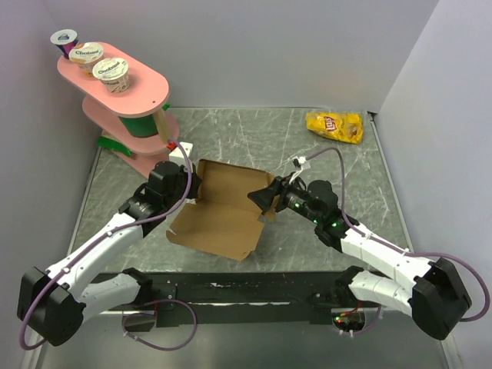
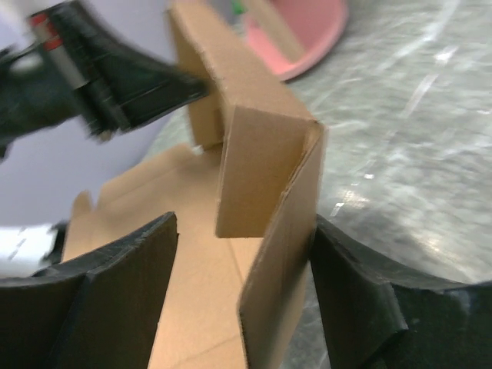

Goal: Fold the paper box

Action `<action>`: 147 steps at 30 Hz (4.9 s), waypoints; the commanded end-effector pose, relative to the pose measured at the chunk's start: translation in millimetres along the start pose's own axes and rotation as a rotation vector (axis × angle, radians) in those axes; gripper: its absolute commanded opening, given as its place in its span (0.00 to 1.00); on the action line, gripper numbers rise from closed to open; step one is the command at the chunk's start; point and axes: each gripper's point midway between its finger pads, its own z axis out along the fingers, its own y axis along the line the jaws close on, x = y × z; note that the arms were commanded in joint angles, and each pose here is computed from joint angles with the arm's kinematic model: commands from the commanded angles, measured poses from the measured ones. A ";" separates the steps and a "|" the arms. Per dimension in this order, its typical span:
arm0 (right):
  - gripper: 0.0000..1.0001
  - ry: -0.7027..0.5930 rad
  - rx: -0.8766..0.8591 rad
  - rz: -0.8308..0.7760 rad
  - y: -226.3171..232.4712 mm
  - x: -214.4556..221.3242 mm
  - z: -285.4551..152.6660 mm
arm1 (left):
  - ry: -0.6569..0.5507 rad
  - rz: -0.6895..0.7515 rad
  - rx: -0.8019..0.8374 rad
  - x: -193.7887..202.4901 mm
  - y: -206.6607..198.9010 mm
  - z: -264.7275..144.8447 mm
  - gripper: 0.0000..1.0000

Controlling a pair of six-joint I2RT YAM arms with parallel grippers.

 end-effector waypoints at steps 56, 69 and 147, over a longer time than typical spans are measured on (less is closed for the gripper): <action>1.00 0.322 1.005 -0.153 -102.0 85.0 73.9 | 0.266 -0.267 -0.063 140.5 7.8 47.7 0.01; 1.00 0.206 0.366 -0.129 -0.2 -60.1 35.0 | 0.055 -0.273 0.129 69.2 -2.5 38.2 0.01; 0.68 0.138 -0.212 0.107 30.4 -19.1 -3.5 | -0.045 -0.362 0.282 35.0 1.8 -13.1 0.01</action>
